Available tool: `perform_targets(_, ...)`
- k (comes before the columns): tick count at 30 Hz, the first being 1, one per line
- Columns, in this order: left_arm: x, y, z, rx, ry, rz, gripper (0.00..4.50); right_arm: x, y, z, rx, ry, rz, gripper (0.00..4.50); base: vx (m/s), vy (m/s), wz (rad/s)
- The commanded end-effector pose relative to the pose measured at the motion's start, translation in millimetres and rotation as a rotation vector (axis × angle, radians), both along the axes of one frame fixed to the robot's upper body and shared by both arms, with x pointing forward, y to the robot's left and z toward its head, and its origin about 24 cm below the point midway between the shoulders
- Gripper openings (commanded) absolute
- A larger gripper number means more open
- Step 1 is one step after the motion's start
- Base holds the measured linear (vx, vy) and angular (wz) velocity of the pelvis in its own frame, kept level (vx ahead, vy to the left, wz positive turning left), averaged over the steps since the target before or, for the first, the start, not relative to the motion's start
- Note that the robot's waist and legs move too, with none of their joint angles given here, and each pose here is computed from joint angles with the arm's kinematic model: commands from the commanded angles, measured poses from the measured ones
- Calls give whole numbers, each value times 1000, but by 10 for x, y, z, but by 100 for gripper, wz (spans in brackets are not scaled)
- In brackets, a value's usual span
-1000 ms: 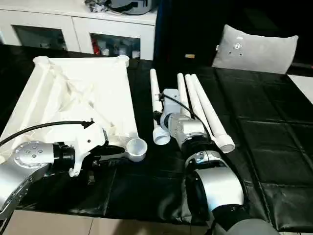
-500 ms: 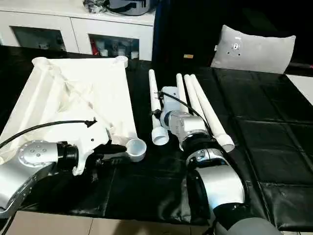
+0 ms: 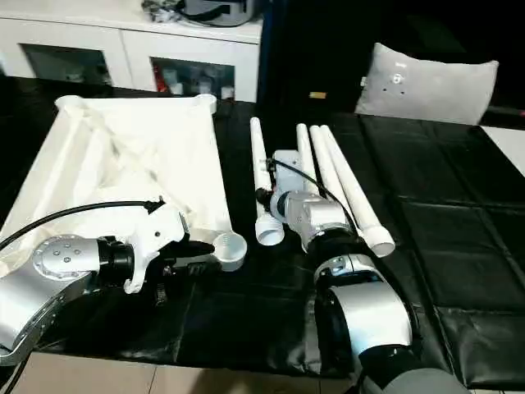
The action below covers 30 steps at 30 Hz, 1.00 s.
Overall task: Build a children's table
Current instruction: Pick table leg
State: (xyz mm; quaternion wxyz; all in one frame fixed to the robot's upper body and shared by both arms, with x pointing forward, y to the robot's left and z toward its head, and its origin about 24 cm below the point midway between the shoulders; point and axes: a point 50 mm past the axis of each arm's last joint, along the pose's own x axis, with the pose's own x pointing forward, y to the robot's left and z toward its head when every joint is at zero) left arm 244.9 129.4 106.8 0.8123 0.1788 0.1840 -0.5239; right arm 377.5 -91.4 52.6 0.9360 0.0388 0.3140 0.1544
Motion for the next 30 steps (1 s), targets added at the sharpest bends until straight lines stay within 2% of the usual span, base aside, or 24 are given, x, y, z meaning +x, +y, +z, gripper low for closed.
perform_targets(1, -2, -5, 1, 12, -5, 2, 161, -215, -81, -397, -59, 158, -14, 243, 0, 0, 0)
perform_targets(4, -3, -1, -1, 14, -3, 4, 161, -247, -75, -429, -58, 204, -9, 274, 0, 0, 0)
perform_targets(7, -2, 5, -2, 15, -2, 7, 161, -254, -79, -441, -76, 207, 1, 295, 0, 0, 0)
perform_targets(10, 0, 4, -6, 18, -3, 7, 161, -266, -89, -460, -70, 216, -4, 295, 0, 0, 0)
perform_targets(15, 4, 13, -3, 19, -6, 10, 161, -250, -101, -452, -46, 180, -11, 250, 0, 0, 0)
perform_targets(23, 4, 13, -3, 19, -6, 10, 161, -250, -101, -451, -45, 179, -11, 250, 0, 0, 0)
perform_targets(24, 5, 13, -3, 20, -7, 11, 161, -245, -104, -446, -38, 172, -9, 233, 0, 0, 0)
perform_targets(27, 38, 15, -9, 26, -29, 26, 161, -195, -104, -370, -7, 130, -9, 216, 0, 0, 0)
perform_targets(29, 63, 19, 2, 14, -45, 48, 161, -112, -120, -244, 41, 44, -46, 201, 0, 0, 0)
perform_targets(30, 68, 20, 4, 10, -46, 54, 161, -101, -128, -224, 42, 35, -52, 188, 0, 0, 0)
